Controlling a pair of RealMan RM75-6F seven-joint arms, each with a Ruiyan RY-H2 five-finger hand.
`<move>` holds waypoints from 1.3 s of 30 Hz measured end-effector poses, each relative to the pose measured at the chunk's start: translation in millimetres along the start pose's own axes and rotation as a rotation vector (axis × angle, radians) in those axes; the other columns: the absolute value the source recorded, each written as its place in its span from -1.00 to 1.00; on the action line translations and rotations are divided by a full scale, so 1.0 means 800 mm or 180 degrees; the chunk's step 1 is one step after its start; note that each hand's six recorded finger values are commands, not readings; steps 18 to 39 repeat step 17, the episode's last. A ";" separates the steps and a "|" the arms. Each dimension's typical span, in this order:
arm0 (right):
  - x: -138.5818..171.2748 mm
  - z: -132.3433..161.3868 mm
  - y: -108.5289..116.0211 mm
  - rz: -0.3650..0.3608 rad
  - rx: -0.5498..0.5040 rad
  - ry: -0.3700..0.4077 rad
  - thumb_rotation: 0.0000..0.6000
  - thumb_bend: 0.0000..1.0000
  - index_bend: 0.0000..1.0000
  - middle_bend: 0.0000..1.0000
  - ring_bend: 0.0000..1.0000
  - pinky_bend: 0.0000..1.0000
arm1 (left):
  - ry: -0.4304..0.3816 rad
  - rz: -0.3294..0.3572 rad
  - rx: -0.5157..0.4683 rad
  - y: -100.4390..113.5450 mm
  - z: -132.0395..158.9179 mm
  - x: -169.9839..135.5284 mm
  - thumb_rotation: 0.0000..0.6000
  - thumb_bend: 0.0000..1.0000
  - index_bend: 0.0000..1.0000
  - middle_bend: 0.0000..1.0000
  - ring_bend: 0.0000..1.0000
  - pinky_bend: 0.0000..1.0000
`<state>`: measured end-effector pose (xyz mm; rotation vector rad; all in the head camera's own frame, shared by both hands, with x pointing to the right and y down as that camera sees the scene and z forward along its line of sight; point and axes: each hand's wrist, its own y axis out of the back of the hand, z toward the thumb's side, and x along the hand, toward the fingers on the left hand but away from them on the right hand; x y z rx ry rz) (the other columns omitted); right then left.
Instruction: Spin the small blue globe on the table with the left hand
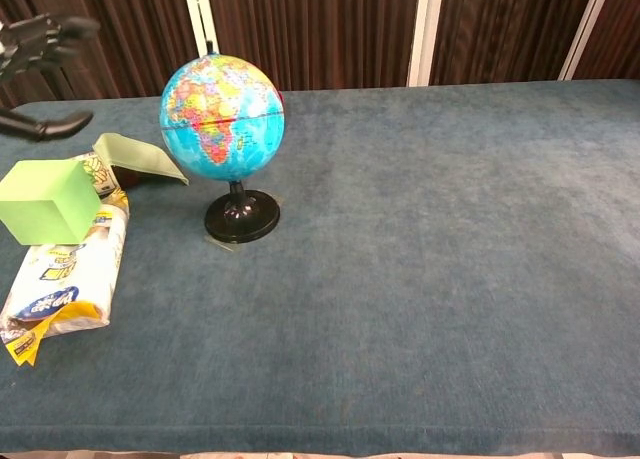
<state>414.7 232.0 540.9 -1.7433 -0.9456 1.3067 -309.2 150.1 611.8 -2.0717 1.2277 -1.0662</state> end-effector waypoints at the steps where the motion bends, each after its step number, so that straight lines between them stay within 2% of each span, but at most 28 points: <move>1: 0.000 0.001 -0.001 0.0011 0.0006 -0.0002 1.00 -0.94 -1.00 -1.00 -1.00 -1.00 | -0.0024 -0.0056 0.0103 -0.002 -0.003 -0.015 1.00 -0.25 -1.00 -1.00 -1.00 -1.00; 5: -0.001 0.004 -0.005 0.0038 0.0032 -0.0003 1.00 -0.94 -1.00 -1.00 -1.00 -1.00 | -0.0087 -0.0147 0.0540 -0.005 -0.015 -0.085 1.00 -0.25 -1.00 -1.00 -1.00 -1.00; 9: -0.002 0.006 -0.007 0.0052 0.0055 -0.0009 1.00 -0.94 -1.00 -1.00 -1.00 -1.00 | 0.0046 0.0130 0.0888 0.008 -0.038 -0.144 1.00 -0.25 -1.00 -1.00 -1.00 -1.00; 12: -0.004 0.004 -0.010 0.0061 0.0074 -0.0047 1.00 -0.94 -1.00 -1.00 -1.00 -1.00 | 0.0087 0.0218 0.1264 0.011 -0.052 -0.170 1.00 -0.25 -1.00 -1.00 -1.00 -1.00; 15: -0.005 0.005 -0.012 0.0070 0.0115 -0.0067 1.00 -0.94 -1.00 -1.00 -1.00 -1.00 | 0.0071 0.0235 0.1458 0.010 -0.053 -0.181 1.00 -0.25 -1.00 -1.00 -1.00 -1.00; 39: -0.004 0.006 -0.014 0.0080 0.0142 -0.0070 1.00 -0.94 -1.00 -1.00 -1.00 -1.00 | 0.0058 0.0233 0.1433 0.010 -0.053 -0.186 1.00 -0.25 -1.00 -1.00 -1.00 -1.00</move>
